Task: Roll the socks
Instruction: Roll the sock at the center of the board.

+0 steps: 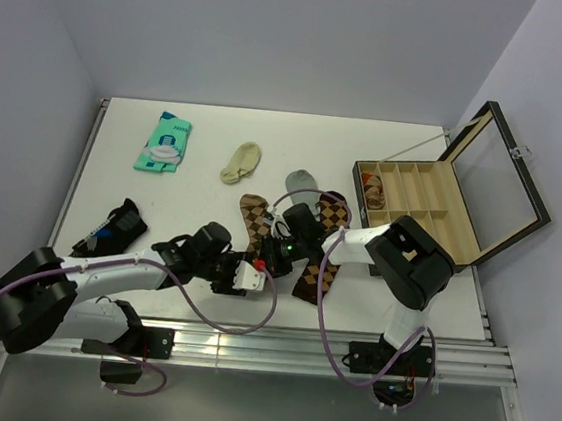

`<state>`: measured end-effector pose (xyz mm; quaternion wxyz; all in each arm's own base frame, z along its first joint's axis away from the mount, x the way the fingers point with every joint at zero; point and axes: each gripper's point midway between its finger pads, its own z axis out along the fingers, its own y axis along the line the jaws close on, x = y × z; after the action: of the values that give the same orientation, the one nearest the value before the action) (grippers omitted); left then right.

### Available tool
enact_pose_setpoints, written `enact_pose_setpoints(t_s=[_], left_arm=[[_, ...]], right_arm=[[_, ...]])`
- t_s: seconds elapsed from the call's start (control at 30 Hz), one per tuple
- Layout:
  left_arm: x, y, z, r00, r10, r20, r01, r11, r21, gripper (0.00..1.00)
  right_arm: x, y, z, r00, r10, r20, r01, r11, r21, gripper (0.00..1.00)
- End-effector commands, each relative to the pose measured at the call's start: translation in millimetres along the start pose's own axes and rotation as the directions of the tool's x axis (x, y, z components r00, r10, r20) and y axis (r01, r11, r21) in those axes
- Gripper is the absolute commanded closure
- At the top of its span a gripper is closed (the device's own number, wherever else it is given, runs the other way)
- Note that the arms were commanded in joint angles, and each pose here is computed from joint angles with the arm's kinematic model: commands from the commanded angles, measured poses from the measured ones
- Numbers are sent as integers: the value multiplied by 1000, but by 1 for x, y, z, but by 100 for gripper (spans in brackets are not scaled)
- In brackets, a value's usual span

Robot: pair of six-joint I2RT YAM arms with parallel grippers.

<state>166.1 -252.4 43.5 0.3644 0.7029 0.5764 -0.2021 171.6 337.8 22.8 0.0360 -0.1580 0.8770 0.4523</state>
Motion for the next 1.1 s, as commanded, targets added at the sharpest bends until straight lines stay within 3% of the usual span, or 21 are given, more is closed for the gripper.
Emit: enact_pose_setpoints(t_s=[0.0, 0.43, 0.63, 0.8, 0.97, 1.07], left_arm=[[-5, 7, 4, 999, 27, -33, -26, 999, 31, 46], [7, 14, 14, 994, 24, -104, -20, 999, 45, 52], [12, 7, 19, 988, -9, -153, 26, 993, 113, 70], [7, -1, 19, 981, -63, -183, 98, 978, 187, 85], [9, -17, 15, 966, -102, -236, 168, 944, 283, 99], [11, -26, 12, 956, -129, -262, 211, 925, 316, 100]], right_arm=[[7, -16, -1, 999, 37, -22, -36, 997, 62, 87], [11, -19, -6, 999, 29, -17, -28, 998, 54, 88], [13, -21, -10, 1000, 26, -1, -26, 999, 47, 87], [10, -20, -15, 999, 0, 38, -2, 998, 61, 76], [-4, -13, -36, 987, -59, 147, 41, 991, 125, 50], [-14, -15, -52, 970, -72, 231, 27, 981, 192, 44]])
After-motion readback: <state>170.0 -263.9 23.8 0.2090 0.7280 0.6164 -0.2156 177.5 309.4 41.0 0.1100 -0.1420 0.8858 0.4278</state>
